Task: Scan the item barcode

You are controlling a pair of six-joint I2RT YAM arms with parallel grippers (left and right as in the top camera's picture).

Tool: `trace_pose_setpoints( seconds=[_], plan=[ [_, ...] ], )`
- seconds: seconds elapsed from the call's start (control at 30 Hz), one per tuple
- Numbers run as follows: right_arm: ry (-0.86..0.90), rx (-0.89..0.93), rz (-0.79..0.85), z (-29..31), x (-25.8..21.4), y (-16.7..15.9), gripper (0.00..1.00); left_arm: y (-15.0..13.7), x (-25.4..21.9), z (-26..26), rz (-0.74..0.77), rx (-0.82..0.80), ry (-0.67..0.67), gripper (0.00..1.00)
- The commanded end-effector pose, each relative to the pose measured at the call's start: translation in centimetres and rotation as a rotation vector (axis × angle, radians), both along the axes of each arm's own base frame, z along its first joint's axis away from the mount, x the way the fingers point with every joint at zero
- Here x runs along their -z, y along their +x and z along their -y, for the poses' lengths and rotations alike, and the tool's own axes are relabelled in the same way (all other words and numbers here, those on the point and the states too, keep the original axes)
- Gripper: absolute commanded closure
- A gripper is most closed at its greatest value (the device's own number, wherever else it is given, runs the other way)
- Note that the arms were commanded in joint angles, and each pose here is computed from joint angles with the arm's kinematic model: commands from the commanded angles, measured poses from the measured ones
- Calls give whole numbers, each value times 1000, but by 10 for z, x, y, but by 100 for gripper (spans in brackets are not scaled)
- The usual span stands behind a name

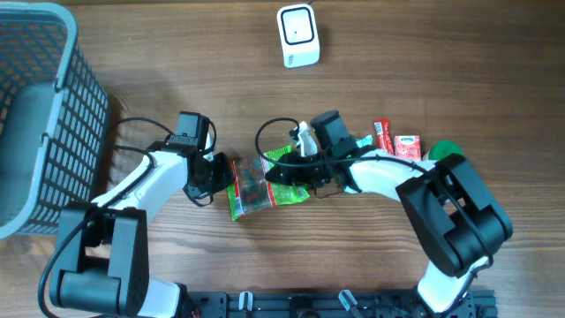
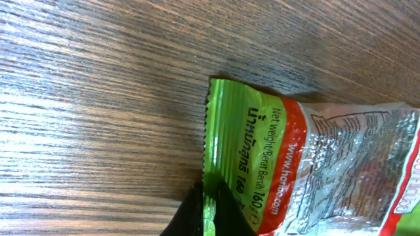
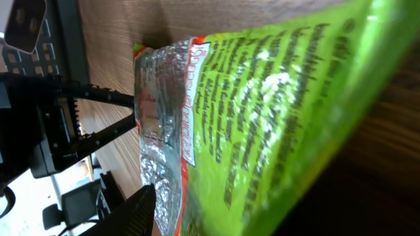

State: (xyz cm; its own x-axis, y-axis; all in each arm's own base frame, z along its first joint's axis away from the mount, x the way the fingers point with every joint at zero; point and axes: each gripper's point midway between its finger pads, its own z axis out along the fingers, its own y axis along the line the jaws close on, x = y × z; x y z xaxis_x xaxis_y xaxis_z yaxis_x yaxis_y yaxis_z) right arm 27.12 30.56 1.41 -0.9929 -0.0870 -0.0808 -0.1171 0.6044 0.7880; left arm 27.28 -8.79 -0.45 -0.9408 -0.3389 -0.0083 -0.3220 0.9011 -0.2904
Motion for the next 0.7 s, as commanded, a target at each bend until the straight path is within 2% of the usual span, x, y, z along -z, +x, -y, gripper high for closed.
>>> trace_pose_setpoints(
  seconds=[0.0, 0.43, 0.67],
  plan=[
    [-9, -4, -25, -10, 7, -10, 48, -8, 11, 0, -32, 20, 10, 95],
    [44, -9, 12, -25, -4, -7, 61, -8, 11, 0, -33, 20, 11, 96],
    [-29, 7, 48, -28, 7, -10, 60, -8, 11, 0, -31, 20, 10, 95]
  ],
)
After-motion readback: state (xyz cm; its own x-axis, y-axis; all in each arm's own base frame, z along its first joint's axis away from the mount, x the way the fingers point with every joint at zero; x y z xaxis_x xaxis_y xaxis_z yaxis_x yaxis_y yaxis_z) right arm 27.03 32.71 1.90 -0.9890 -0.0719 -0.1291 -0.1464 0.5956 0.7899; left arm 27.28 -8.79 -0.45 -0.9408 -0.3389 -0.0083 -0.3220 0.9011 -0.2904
